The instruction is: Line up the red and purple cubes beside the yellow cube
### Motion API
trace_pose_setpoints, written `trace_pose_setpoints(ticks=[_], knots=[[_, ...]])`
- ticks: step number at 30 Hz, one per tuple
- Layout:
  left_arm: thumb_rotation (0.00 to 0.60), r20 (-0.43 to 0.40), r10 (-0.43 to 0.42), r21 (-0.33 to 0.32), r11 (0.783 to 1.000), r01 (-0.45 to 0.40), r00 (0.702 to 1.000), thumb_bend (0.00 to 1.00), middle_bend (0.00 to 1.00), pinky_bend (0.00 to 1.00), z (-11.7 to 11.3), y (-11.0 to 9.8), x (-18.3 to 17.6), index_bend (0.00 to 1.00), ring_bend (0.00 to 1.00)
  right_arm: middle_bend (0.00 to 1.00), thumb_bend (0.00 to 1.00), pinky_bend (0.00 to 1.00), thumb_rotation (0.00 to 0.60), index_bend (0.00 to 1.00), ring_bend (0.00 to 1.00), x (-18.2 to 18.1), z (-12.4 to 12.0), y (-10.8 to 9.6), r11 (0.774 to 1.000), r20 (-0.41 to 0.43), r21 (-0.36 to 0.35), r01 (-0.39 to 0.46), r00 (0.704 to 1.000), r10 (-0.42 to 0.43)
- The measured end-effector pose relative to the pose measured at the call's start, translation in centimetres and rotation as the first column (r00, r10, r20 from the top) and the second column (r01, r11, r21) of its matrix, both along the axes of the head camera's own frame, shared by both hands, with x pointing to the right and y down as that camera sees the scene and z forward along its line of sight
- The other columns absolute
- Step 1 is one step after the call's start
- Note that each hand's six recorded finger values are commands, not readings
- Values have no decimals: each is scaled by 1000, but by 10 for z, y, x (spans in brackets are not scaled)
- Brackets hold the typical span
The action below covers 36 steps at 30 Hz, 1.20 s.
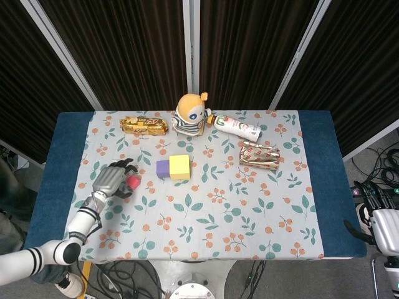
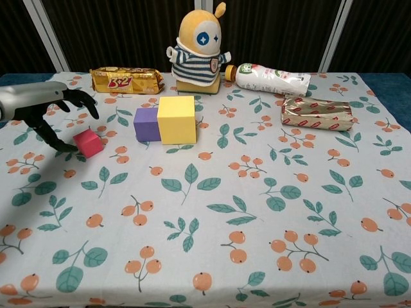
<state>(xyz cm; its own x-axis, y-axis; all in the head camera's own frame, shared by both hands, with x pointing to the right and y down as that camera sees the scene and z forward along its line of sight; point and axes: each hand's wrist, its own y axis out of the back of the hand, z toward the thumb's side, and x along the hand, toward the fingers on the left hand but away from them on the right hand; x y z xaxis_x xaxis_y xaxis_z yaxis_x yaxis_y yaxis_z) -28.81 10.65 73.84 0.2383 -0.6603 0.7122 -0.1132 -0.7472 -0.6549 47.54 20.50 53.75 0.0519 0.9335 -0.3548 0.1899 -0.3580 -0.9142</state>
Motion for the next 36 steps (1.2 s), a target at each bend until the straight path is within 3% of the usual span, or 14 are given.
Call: trace_pose_setpoints(ticks=[11, 28, 36], knots=[[600, 56, 198, 32, 979, -200, 979, 320, 183, 165, 24, 4, 2, 387, 130, 127, 148, 114, 600, 45, 0, 3, -2, 3, 1000, -13, 0, -15, 1000, 15], [600, 100, 244, 55, 967, -250, 965, 343, 183, 165, 34, -8, -6, 416, 130, 127, 148, 114, 600, 45, 0, 1, -2, 3, 1000, -21, -2, -17, 1000, 17], [600, 78, 194, 56, 979, -198, 978, 343, 187, 165, 33, -10, -7, 528, 130, 127, 148, 114, 600, 44, 0, 1, -3, 3, 1000, -20, -1, -18, 1000, 18]])
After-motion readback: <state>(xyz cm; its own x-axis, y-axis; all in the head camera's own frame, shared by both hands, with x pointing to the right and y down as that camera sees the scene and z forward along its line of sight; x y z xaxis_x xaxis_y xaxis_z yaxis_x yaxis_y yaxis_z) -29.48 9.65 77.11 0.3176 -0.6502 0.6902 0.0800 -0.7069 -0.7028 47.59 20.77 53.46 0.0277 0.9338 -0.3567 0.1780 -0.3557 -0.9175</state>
